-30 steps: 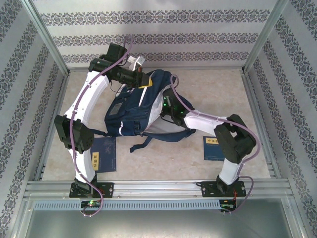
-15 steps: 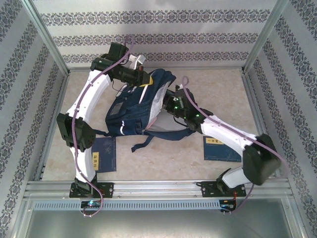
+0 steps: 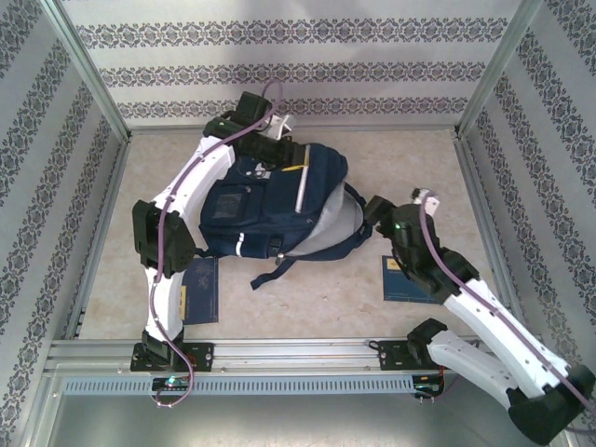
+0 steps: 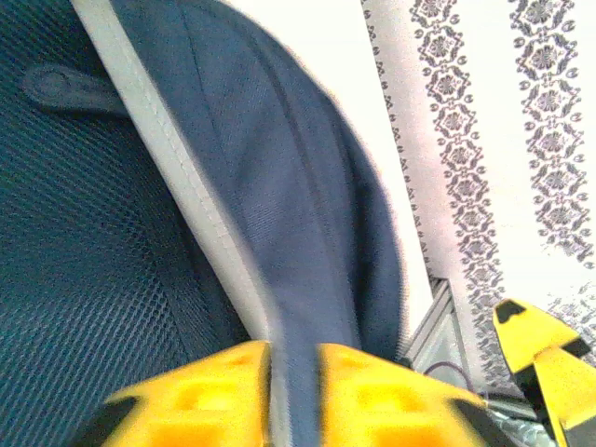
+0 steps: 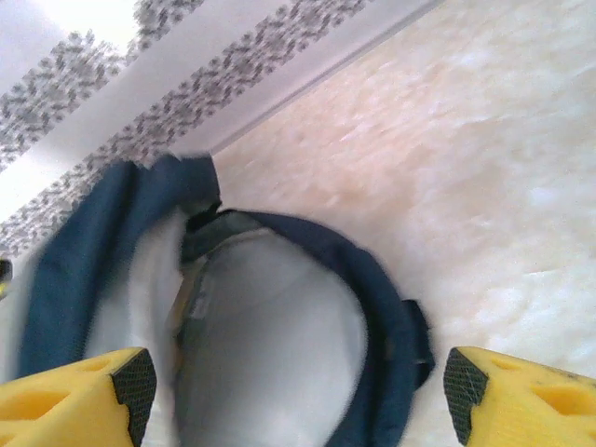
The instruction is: Pack the student bag
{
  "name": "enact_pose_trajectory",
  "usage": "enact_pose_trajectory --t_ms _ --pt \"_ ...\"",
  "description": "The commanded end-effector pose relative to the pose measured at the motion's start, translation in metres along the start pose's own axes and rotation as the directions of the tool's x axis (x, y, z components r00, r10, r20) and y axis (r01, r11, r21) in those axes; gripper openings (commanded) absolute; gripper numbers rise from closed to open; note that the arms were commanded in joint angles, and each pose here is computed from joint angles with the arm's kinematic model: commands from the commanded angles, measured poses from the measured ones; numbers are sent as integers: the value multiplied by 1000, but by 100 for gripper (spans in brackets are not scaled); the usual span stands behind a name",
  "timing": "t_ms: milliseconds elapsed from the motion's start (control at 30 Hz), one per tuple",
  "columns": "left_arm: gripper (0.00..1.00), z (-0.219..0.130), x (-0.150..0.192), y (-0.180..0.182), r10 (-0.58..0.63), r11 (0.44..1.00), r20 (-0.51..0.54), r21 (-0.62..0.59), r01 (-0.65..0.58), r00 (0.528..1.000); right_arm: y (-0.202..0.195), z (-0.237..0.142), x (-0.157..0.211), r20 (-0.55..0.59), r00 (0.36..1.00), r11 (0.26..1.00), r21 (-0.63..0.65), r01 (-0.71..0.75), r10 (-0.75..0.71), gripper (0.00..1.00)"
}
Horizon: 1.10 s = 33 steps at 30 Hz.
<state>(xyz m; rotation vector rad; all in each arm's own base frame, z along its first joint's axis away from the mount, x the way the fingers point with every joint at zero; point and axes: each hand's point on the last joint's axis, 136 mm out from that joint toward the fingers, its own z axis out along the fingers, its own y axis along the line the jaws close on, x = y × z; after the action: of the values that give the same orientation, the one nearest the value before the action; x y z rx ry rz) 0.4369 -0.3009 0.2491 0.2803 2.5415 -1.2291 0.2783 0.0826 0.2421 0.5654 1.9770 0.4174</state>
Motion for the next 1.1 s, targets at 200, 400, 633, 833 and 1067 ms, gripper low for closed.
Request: enact_pose_trajectory --t_ms 200,400,633,833,1067 --pt "50 -33 -1 -26 135 983 140 -140 -116 981 7 -12 26 -139 977 983 -102 150 -163 84" --pt "58 -113 48 12 98 929 327 -368 31 940 21 -19 54 -237 944 963 -196 186 -231 84" --pt "74 -184 149 107 -127 734 536 -515 443 834 36 -28 87 -330 893 935 -283 214 -305 84" --pt "87 -191 229 179 -311 575 652 -450 683 691 55 -39 115 -376 851 899 -378 220 -367 85" --pt "91 -156 283 225 -473 450 625 -435 780 621 74 -56 124 -394 851 858 -499 119 -347 84"
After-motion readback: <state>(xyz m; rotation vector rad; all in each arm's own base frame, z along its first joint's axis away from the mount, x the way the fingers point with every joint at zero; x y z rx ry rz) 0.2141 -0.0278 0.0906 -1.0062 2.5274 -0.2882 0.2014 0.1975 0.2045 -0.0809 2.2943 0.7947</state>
